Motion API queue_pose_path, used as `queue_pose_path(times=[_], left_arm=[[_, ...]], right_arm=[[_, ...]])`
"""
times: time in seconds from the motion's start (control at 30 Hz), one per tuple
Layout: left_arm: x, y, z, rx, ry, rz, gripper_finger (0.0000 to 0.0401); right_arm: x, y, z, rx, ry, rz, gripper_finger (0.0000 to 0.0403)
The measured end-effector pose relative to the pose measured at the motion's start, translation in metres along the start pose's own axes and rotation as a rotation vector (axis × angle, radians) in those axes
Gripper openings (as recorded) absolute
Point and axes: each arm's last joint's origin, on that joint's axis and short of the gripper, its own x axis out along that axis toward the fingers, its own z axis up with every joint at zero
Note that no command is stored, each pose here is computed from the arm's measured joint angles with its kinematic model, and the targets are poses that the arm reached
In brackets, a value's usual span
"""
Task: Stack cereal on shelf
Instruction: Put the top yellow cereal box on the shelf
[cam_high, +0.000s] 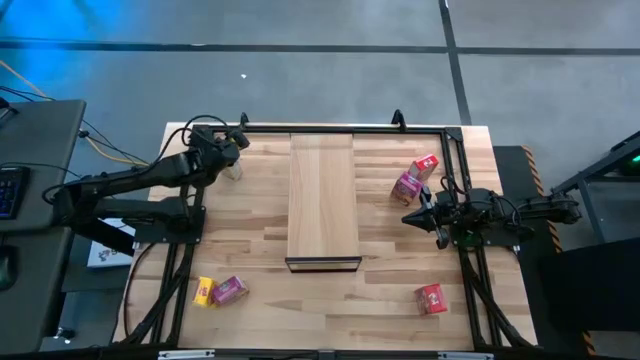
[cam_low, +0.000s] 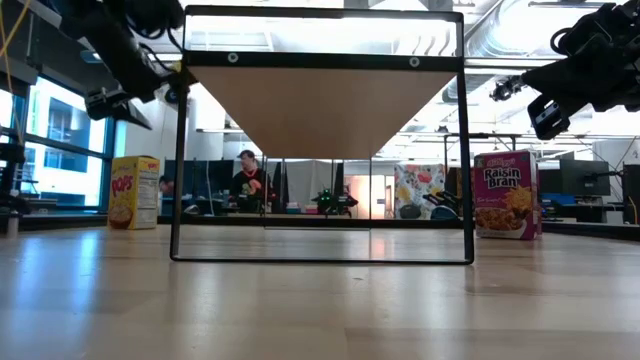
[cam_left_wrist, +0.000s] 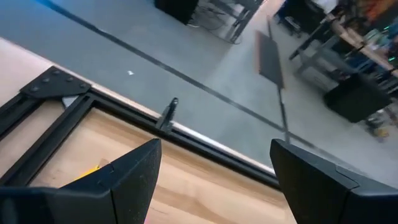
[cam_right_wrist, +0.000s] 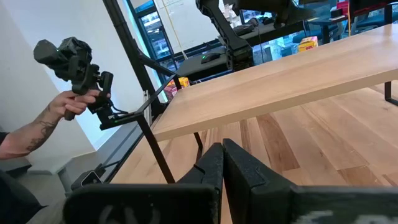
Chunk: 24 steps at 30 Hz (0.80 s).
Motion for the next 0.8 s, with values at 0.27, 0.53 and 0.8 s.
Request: queue_pose_path(times=[0.27, 0.53, 0.8], left_arm=[[0.004, 0.01, -0.008, -0.041, 0.009, 0.102, 0.0294], [0.002, 0.024, -0.011, -0.076, 0.003, 0.209, 0.0294], [0.002, 0.021, -0.009, 0.239, 0.028, 0.195, 0.0294]], right_arm=[[0.0, 0.0, 0.0, 0.0, 0.001, 0.0, 0.0], [0.0, 0.0, 0.0, 0.0, 0.0, 0.0, 0.0], [0.0, 0.0, 0.0, 0.0, 0.0, 0.0, 0.0]])
